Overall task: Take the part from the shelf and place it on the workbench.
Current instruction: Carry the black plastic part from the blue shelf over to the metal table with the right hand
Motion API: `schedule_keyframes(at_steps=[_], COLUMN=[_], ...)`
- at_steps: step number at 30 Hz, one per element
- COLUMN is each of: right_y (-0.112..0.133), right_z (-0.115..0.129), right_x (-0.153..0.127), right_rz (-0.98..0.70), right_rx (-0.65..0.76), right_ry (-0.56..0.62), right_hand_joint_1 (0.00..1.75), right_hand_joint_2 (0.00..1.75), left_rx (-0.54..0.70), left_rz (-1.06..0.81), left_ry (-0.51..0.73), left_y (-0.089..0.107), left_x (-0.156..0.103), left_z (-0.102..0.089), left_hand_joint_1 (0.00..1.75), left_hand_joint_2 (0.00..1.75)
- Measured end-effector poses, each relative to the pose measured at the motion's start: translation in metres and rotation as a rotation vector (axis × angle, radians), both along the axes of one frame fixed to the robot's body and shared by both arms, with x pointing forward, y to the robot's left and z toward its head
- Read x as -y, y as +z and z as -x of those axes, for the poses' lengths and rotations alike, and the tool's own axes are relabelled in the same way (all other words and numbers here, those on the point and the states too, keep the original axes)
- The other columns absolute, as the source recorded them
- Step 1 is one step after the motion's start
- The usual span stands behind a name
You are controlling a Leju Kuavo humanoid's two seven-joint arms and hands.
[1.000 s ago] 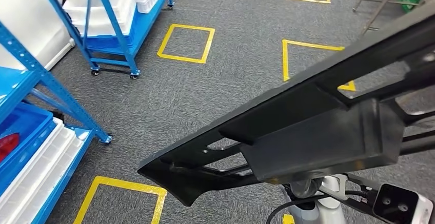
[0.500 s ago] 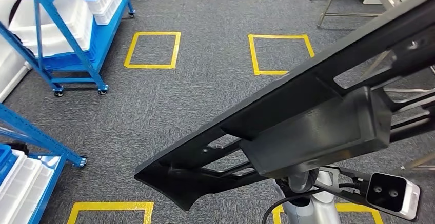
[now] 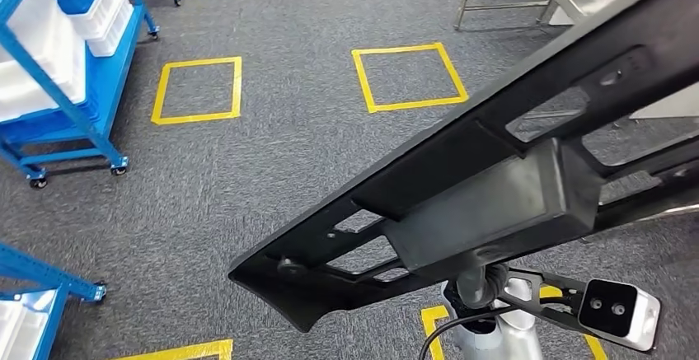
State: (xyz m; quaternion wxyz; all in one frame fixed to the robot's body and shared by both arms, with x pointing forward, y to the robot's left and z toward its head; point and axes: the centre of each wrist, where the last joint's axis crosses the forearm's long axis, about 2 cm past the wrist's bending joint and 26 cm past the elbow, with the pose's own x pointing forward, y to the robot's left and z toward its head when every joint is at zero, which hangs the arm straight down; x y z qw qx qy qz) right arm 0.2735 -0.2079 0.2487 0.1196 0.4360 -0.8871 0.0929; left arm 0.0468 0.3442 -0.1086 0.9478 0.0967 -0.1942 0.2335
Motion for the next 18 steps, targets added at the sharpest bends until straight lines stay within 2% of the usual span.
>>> schedule_keyframes(at_steps=[6,12,18], right_y=[0.003,0.002,0.006], right_z=[-0.002,-0.003,-0.014], right_x=[-0.001,-0.006,-0.011], right_rz=[-0.010,-0.003,0.059], right_rx=[0.001,-0.013,-0.047], right_ry=[-0.014,-0.011,-0.018], right_hand_joint_1=[1.75,1.75,1.75], right_hand_joint_2=[1.75,1.75,1.75], left_rx=[0.041,0.054,0.057], left_rz=[0.019,0.039,0.085], left_ry=[0.010,0.008,0.042], left_y=[0.000,-0.001,-0.002], left_x=[0.007,0.015,0.036], left_z=[-0.005,-0.002,-0.003], left_hand_joint_1=[0.00,0.00,0.00], left_hand_joint_2=[0.00,0.00,0.00])
